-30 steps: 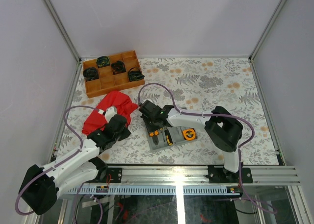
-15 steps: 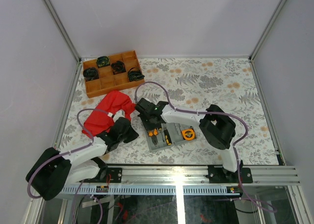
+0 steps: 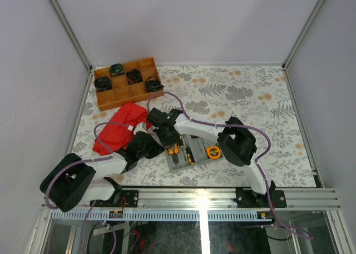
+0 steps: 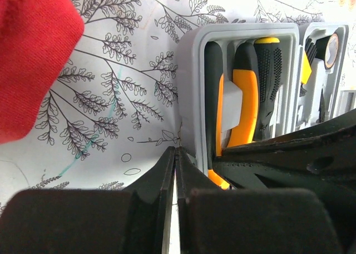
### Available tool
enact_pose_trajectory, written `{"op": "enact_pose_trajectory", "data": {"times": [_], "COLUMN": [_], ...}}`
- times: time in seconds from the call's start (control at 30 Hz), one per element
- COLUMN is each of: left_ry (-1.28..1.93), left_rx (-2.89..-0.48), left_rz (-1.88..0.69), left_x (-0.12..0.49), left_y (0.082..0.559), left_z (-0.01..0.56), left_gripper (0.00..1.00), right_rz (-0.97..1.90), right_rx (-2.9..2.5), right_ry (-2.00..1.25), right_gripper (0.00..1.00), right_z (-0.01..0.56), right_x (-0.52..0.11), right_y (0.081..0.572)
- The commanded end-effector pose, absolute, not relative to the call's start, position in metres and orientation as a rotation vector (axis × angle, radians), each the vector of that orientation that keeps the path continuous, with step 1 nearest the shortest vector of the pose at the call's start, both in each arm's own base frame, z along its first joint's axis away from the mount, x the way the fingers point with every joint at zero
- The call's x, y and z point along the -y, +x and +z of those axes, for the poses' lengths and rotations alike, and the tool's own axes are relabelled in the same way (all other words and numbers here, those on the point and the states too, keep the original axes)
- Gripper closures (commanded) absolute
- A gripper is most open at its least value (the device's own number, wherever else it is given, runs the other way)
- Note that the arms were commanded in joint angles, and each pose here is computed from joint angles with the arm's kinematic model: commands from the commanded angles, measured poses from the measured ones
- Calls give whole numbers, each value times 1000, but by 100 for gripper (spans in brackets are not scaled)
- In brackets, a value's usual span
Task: Sort the tools into containers
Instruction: Place the pliers in the storage box.
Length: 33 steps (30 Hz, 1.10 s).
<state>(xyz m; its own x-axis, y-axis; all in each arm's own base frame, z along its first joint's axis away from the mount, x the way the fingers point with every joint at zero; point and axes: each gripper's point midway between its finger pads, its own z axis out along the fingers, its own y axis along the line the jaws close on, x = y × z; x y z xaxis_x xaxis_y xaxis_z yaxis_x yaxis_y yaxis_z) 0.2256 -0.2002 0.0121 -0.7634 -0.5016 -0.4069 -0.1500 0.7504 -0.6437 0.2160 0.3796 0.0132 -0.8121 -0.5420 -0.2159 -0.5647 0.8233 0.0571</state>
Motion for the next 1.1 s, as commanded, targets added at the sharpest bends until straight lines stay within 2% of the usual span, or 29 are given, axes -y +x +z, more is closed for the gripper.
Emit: {"op": "enact_pose_trajectory", "data": {"times": [0.0,0.7,0.8,1.07], "left_ry": [-481,-428,-434,-433], "left_rx": [-2402,-2412,-2415,-2403], "left_rz": [-799,-821,-806,-736], "left_x": [198,204,201,187], "left_y": [219,216,215,212], "left_z": [-3,-6,-6,6], "left_gripper": [100,100,100,100], "right_rz": [-343,-325,-268,40], "right_rx": [-3212,-3399,-3338,-3109], "right_ry": [-1057,-1014,-992,-888], "right_gripper": [100,100,100,95], "right_z": [-94,-181,-168,-78], "right_x": [-280,-257,-265,-309], "right_y": [134,66,76,119]}}
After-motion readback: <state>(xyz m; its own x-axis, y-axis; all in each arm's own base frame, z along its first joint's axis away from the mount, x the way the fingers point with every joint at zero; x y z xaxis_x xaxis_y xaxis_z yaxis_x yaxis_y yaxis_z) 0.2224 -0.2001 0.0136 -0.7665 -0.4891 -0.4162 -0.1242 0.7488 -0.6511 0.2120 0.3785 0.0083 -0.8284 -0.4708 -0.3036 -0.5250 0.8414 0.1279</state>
